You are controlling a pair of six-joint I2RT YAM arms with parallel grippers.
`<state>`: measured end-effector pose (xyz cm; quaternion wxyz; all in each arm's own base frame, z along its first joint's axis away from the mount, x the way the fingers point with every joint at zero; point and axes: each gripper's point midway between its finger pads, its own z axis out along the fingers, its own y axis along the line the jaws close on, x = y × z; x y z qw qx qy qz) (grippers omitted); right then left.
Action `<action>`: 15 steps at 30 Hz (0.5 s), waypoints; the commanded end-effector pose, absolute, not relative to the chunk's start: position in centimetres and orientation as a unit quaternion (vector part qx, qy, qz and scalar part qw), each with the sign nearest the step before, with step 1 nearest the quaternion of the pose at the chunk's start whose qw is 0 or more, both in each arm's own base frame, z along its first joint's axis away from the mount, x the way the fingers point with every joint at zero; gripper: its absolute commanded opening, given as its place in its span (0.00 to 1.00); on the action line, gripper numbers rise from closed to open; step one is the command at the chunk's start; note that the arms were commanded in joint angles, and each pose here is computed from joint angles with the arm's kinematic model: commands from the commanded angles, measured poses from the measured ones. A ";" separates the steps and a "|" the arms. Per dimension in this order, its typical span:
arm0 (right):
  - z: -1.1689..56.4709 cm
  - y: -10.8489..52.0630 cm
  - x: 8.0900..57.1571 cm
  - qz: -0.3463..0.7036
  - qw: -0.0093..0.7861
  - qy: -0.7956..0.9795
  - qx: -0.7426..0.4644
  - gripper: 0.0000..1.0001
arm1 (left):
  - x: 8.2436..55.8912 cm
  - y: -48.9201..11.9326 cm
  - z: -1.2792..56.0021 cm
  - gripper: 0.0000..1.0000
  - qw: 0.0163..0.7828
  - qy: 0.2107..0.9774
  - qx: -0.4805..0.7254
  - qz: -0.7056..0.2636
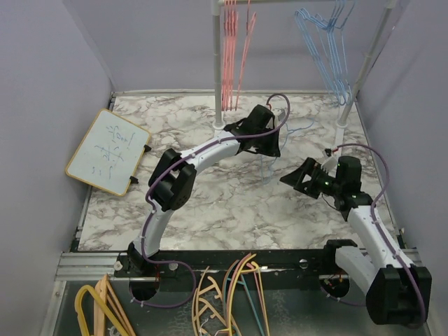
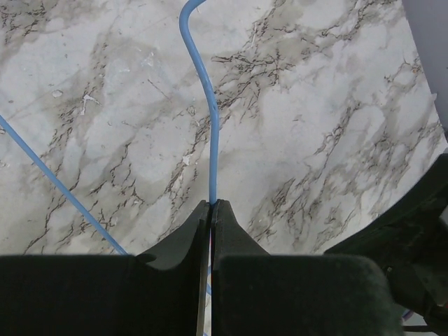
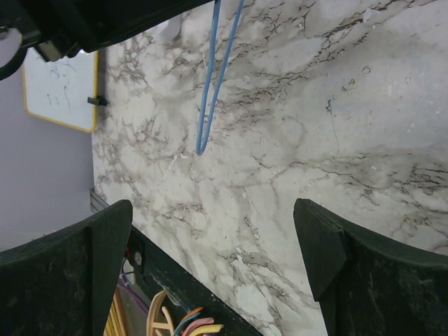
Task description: Organize the hangers
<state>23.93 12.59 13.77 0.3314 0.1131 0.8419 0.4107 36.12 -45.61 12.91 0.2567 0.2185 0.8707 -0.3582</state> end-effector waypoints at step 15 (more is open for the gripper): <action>13.6 16.9 32.1 0.374 0.394 0.833 0.102 0.96 | 35.7 -47.8 17.2 0.00 0.277 0.848 0.196 -0.406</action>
